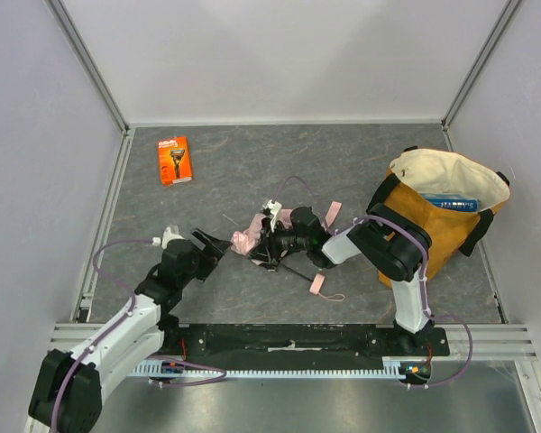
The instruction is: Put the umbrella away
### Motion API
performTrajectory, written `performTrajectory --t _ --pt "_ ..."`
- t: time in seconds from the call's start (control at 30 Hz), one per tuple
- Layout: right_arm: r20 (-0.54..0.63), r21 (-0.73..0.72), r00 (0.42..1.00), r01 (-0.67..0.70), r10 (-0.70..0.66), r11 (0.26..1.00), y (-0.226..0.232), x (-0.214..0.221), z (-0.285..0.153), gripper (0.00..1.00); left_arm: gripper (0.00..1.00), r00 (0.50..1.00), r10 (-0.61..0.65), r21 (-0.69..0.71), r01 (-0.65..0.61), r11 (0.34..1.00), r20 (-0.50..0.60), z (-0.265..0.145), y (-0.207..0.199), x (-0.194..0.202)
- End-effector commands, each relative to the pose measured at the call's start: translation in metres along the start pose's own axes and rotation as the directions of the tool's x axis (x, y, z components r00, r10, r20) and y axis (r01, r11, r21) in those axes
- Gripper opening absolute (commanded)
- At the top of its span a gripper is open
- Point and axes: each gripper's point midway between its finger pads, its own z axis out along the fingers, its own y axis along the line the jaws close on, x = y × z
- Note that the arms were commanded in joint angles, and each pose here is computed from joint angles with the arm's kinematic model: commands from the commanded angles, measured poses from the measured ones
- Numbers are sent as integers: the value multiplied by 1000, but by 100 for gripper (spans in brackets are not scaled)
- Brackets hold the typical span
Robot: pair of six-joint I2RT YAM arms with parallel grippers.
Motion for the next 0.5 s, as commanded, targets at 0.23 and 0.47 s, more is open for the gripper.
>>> performTrajectory --t 0.23,0.47 --pt "-368 139 743 -551 560 823 -17 144 -35 0 94 986 63 321 -10 947 -155 5 -51 33" --pt "-382 124 712 -592 589 796 -18 143 -30 0 94 989 24 299 21 954 -147 27 -55 36"
